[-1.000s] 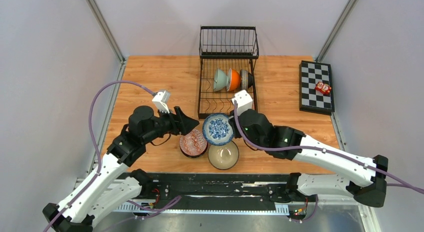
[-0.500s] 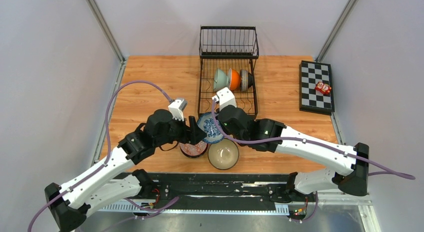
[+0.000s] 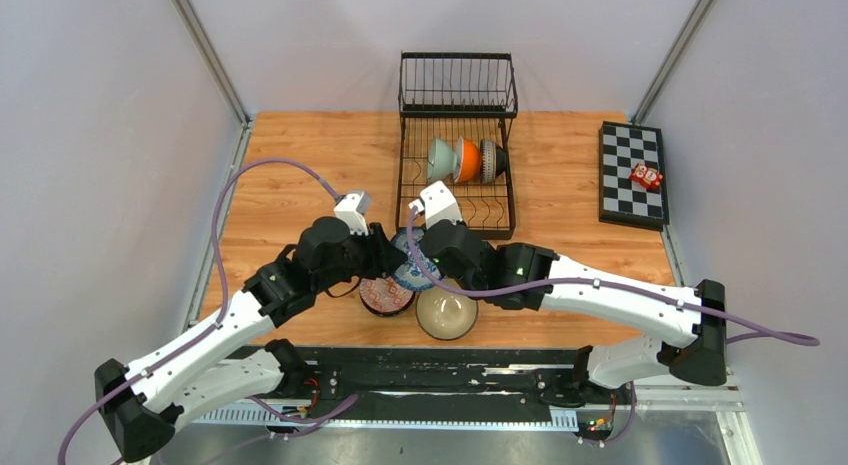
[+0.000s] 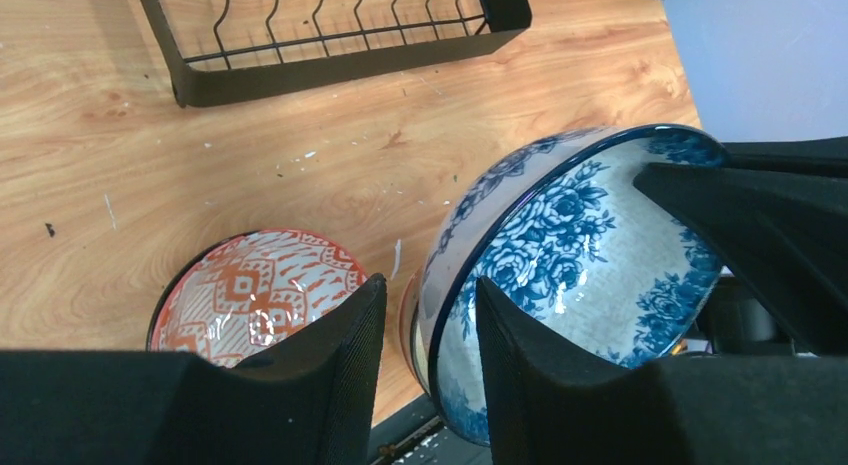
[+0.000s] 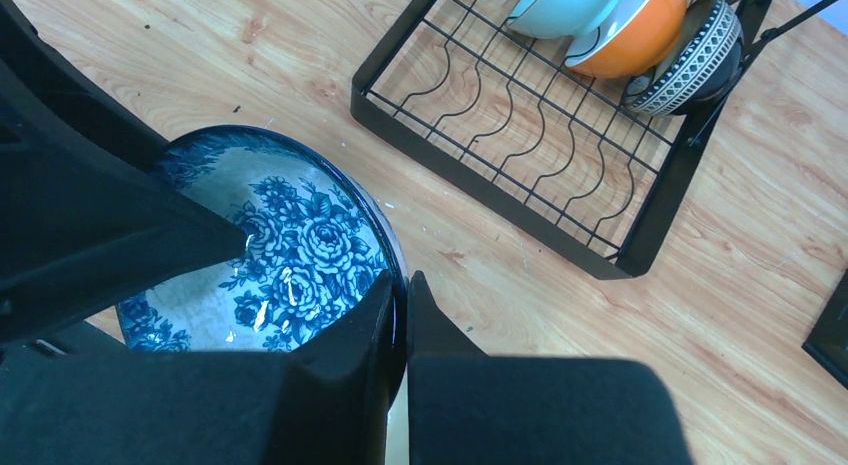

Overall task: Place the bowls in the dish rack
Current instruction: Place the bowl in the dish rack.

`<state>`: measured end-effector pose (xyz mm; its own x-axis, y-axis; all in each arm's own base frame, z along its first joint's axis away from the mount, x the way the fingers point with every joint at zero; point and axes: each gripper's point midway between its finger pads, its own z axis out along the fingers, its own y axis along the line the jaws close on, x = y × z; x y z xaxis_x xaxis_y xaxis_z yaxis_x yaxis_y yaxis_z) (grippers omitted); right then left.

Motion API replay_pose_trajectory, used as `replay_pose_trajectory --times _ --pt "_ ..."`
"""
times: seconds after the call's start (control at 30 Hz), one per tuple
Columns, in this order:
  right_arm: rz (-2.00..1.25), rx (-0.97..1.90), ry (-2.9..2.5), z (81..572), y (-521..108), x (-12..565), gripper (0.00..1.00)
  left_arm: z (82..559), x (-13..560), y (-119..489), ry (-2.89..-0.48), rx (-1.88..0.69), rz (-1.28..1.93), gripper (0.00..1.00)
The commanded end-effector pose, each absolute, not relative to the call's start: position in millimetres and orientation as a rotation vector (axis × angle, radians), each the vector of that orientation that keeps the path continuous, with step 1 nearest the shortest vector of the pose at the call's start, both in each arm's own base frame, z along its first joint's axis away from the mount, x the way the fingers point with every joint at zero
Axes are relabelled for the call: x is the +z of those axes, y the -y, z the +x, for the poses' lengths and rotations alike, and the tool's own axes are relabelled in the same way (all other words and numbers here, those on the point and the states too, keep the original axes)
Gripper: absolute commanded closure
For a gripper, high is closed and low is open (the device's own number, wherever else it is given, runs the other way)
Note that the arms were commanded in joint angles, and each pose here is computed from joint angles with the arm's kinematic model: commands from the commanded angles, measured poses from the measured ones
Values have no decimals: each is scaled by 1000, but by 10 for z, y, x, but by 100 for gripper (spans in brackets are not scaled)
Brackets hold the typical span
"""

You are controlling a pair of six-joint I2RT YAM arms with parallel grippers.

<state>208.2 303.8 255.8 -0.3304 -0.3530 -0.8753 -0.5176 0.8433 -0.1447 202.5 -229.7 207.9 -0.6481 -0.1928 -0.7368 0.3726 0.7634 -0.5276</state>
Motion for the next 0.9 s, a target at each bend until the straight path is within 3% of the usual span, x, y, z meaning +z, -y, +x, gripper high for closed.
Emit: replay_pose_trajectory --times 0.0,0.17,0.47,0.57,0.77,0.87 --pt "-582 189 -1885 2111 -3059 2839 97 2053 2032 2327 -2106 -861 112 66" --pt "-578 192 -1872 2096 -3060 2886 97 2049 2045 2332 -2099 -869 115 99" --pt "-582 323 -1874 1976 -3112 2931 96 2056 2188 2331 -2031 -910 97 100" --pt "-570 406 -1859 1902 -3091 3006 84 2050 2256 2320 -1996 -927 94 100" --pt "-534 595 -1804 1718 -2977 3205 50 2022 2407 2342 -1926 -980 122 100" --pt "-527 675 -1767 1635 -2928 3270 28 2011 2473 2360 -1884 -1029 129 100"
